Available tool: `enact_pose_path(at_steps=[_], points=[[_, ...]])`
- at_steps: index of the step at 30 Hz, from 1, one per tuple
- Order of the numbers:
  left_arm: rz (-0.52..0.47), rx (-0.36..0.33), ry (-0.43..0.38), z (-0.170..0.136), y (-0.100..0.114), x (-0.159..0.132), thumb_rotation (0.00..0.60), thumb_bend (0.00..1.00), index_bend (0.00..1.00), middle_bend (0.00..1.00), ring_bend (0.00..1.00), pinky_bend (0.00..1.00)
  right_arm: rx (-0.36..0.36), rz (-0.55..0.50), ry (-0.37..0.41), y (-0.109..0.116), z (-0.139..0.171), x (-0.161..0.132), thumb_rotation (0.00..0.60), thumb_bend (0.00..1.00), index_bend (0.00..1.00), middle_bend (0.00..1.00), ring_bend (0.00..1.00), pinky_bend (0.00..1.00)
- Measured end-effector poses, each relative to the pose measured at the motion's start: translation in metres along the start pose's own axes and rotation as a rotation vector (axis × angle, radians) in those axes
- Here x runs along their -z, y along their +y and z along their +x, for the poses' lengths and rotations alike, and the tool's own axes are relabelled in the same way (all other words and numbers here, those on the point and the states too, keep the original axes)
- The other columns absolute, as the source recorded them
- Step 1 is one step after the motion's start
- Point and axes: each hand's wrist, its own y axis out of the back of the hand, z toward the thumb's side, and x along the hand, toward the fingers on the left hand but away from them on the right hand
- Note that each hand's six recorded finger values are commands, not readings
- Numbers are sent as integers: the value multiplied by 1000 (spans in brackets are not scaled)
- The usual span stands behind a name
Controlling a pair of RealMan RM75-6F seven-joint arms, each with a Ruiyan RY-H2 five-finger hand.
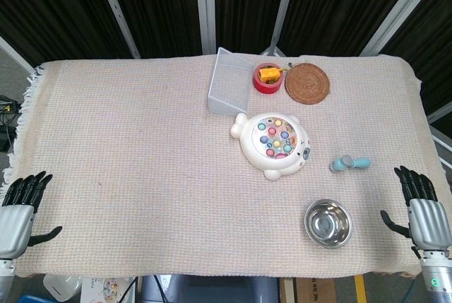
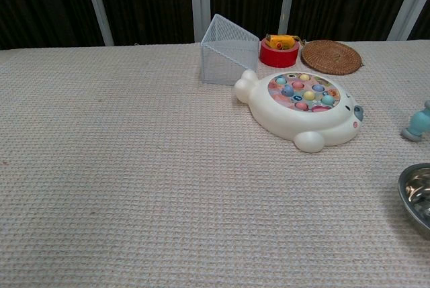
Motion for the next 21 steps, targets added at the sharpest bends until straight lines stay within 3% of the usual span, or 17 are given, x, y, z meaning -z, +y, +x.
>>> enact_pose_path(at_steps=[11,21], points=[[0,-12,2,-2,3,1,600,88,0,0,0,0,-5,-1,4,-1,0,0,600,313,61,82,23,0],[16,-69,-13,-3,13,0,600,88,0,0,0,0,1,-3,7,0,0,-2,600,313,61,83,23,0]])
